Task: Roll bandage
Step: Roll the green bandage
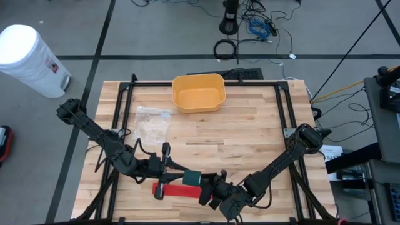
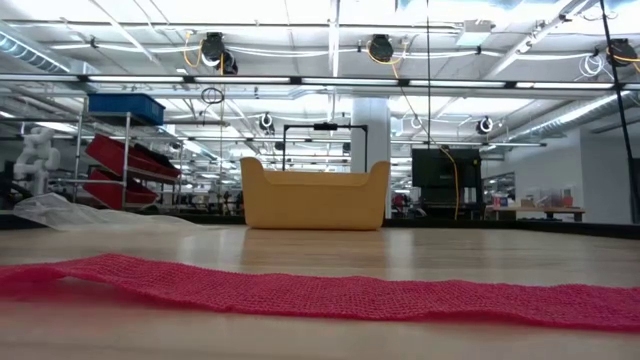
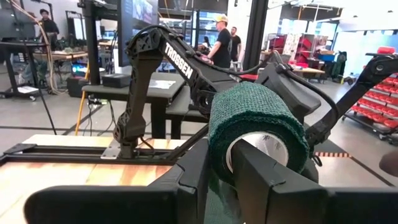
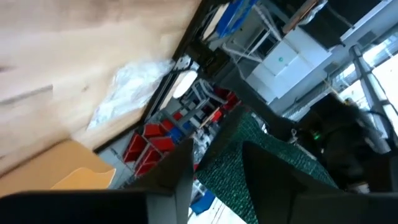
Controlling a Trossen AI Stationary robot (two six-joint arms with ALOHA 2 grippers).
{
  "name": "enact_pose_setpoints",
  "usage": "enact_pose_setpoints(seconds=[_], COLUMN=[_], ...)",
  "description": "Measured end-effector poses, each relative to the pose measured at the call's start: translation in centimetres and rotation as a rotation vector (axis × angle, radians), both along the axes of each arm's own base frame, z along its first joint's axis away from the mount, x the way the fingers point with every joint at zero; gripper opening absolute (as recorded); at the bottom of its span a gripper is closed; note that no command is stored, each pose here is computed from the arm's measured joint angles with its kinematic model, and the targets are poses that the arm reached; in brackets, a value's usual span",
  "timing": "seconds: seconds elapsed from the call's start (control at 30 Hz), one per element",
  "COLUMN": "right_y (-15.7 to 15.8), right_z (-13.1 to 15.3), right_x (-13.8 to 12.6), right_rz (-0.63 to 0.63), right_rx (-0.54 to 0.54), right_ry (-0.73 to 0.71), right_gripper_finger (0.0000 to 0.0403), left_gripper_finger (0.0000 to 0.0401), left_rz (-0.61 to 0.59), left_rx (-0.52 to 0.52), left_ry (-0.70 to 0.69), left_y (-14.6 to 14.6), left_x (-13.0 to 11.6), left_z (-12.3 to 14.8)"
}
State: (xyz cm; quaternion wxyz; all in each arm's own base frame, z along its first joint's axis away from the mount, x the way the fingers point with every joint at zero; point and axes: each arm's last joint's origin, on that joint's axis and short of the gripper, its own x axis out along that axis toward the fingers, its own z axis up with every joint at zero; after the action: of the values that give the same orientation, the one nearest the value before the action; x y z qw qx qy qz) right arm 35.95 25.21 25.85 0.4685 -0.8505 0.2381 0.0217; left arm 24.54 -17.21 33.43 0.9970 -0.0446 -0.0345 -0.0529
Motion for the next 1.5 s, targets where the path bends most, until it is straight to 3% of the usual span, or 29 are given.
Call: enact_pose_setpoints(seconds=[0.4, 0.63, 1.2, 1.5], right_y=[1.1, 1.5, 3.6, 3.9], right_z=[0.0, 0.0, 1.6, 2.4], right_x=[-0.6, -0.9, -1.5, -1.5], right_rz=[0.031, 0.053, 0.105, 0.147], right_rx=[0.184, 0.212, 0.475, 0.524], right_ry=[-0.045, -0.046, -0.233, -0.291], right_gripper_finger=[0.0043, 0.0004, 0.0000, 0.0000], left_gripper_finger=[0.0072, 0.0072, 0.0072, 0.0072], left_rz=[0.028, 0.060, 0.190, 0.243], left_rx=[0.025, 0.043, 0.215, 0.279], left_ry=[-0.001, -0.001, 0.050, 0.124], left_y=[0.1, 0.2, 0.5, 0.7], left_x=[0.0, 0.0, 0.0, 0.0], left_z=[0.0, 0.0, -0.5, -1.4])
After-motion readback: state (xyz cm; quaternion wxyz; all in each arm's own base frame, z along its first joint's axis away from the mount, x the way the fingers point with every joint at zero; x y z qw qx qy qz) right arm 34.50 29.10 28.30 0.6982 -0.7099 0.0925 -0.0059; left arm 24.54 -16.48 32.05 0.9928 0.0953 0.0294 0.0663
